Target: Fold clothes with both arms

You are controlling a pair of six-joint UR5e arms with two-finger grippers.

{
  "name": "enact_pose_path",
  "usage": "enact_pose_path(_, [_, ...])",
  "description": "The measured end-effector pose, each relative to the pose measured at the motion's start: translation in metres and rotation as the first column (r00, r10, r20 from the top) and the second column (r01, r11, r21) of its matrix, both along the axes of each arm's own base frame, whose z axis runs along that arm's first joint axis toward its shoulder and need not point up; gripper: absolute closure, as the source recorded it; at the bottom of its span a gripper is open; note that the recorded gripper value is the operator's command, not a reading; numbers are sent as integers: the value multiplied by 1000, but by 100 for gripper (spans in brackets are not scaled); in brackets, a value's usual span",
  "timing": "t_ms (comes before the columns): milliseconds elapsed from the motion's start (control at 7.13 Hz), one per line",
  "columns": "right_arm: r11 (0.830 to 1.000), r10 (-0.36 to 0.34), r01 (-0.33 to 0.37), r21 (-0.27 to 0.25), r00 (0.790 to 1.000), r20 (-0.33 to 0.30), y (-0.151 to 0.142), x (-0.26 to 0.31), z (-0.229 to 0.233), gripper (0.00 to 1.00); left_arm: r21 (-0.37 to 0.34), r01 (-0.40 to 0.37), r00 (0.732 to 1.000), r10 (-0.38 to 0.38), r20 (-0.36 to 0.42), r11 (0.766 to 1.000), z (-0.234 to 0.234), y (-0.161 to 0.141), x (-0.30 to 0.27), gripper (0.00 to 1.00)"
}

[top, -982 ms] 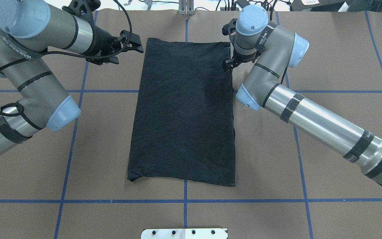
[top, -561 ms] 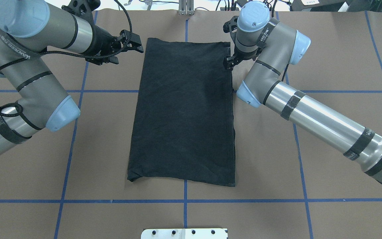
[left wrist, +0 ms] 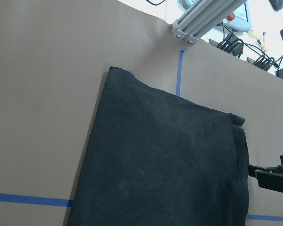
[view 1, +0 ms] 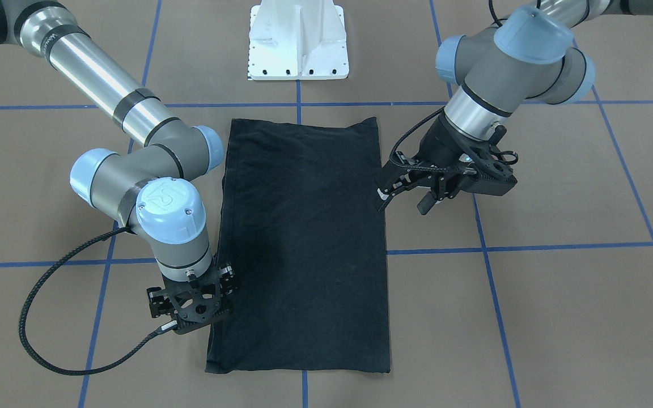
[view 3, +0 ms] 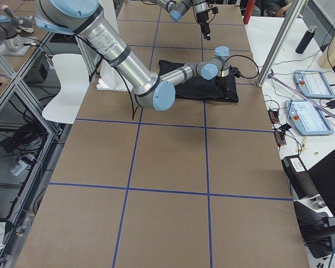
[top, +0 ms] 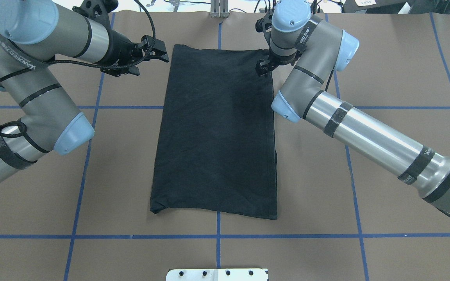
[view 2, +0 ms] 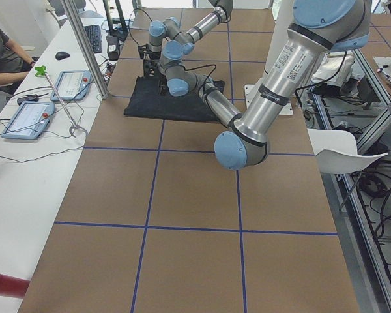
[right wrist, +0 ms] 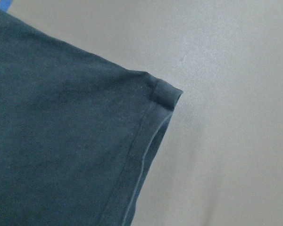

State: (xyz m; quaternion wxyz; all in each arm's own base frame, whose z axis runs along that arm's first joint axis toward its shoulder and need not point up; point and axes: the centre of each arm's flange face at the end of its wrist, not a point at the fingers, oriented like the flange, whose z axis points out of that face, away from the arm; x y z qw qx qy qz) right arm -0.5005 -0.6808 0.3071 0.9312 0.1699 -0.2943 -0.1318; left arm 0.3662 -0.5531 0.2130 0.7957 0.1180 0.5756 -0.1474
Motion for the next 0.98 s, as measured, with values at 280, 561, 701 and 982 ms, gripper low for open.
enact_pose_path(280, [1000,2,-2,9,1000,0,-6,-3,12,0,0,0,1000,0,0,1000,0,0,0,0])
enact_pose_path(561, [1000,1,-1,7,1000,-5,-7,-4,19,0,0,0,1000,0,0,1000,0,0,0,0])
enact_pose_path(701, [1000,0,0,3,1000,-8,-8,-4,22,0,1,0,1000,0,0,1000,-1,0,0,0])
enact_pose_path(982, [1000,0,0,-1,1000,-12,-9,-3,25,0,4,-1,1000,1,0,1000,-1,-1,0,0])
